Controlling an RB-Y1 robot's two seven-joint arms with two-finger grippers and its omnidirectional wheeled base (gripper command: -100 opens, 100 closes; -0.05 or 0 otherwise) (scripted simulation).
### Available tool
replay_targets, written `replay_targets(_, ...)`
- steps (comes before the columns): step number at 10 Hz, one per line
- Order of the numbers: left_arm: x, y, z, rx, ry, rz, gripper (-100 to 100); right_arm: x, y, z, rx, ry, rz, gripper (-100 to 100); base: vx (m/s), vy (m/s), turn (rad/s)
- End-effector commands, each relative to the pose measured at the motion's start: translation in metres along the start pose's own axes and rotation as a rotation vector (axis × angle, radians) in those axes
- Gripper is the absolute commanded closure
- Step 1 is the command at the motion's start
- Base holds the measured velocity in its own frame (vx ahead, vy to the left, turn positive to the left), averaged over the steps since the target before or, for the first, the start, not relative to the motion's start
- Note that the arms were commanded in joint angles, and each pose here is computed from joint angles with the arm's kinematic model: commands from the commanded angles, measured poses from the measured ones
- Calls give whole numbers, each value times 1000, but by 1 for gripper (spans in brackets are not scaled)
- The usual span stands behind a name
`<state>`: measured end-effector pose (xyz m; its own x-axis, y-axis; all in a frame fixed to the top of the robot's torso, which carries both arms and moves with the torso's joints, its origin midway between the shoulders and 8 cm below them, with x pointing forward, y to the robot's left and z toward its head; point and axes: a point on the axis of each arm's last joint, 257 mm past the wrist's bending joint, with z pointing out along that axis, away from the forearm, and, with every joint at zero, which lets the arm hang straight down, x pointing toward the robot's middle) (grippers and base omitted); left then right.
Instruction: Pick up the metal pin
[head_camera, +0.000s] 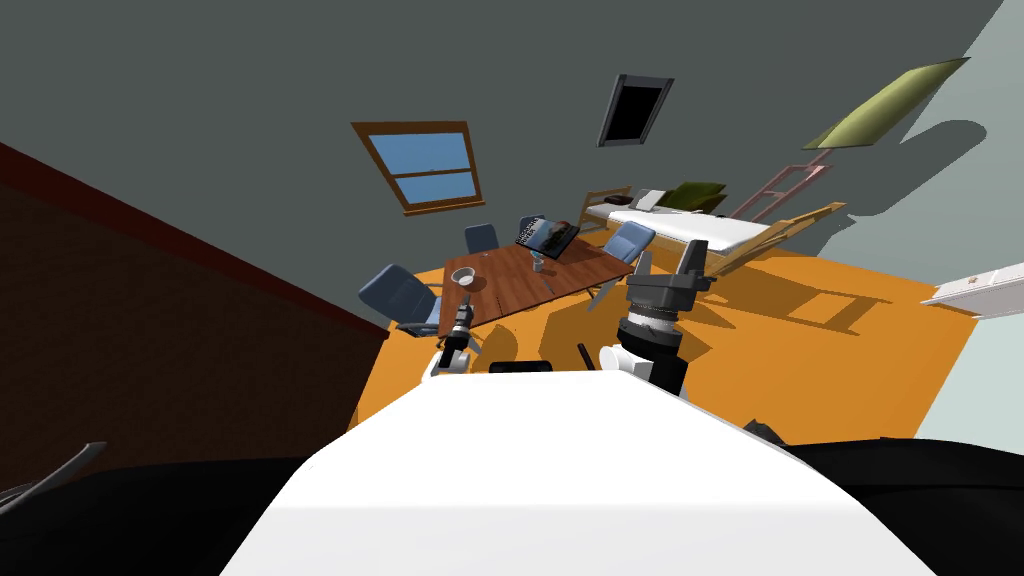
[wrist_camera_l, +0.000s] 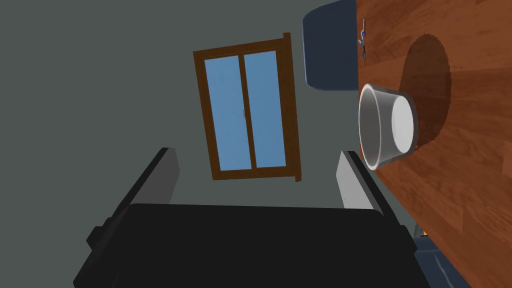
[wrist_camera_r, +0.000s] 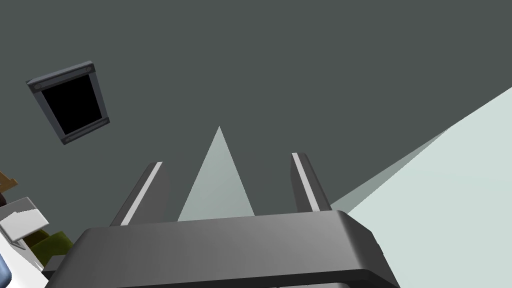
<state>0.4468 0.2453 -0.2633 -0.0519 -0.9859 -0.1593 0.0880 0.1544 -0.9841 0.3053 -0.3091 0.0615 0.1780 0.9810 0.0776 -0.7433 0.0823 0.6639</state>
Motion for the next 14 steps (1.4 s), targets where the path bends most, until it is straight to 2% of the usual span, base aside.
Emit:
replay_targets(1, 8, 16, 1, -28, 13, -10, -100, 0, 0, 0, 0, 0, 0, 0, -15, 37, -79)
replay_targets(6, 30, 65, -7, -117, 49, -35, -100, 0, 0, 0, 0, 0, 0, 0, -2, 30, -75)
replay_targets(7, 30, 69, -8, -126, 49, -35, -100, 0, 0, 0, 0, 0, 0, 0, 10, 19, -54)
replay_targets(8, 38, 73, -7, -128, 62, -44, -100, 0, 0, 0, 0, 0, 0, 0, 11, 22, -91)
replay_targets(9, 38, 84, -12, -152, 62, -43, -100, 0, 0, 0, 0, 0, 0, 0, 14, 19, -54)
replay_targets(11, 54, 101, -15, -179, 87, -60, -100, 0, 0, 0, 0, 0, 0, 0, 30, 22, -114)
replay_targets(12, 54, 112, -20, -203, 88, -60, -100, 0, 0, 0, 0, 0, 0, 0, 33, 22, -53)
replay_targets(13, 54, 112, -20, -203, 88, -60, -100, 0, 0, 0, 0, 0, 0, 0, 10, 11, 6)
replay_targets(14, 62, 118, -21, -210, 101, -68, -100, 0, 0, 0, 0, 0, 0, 0, 16, 12, -71)
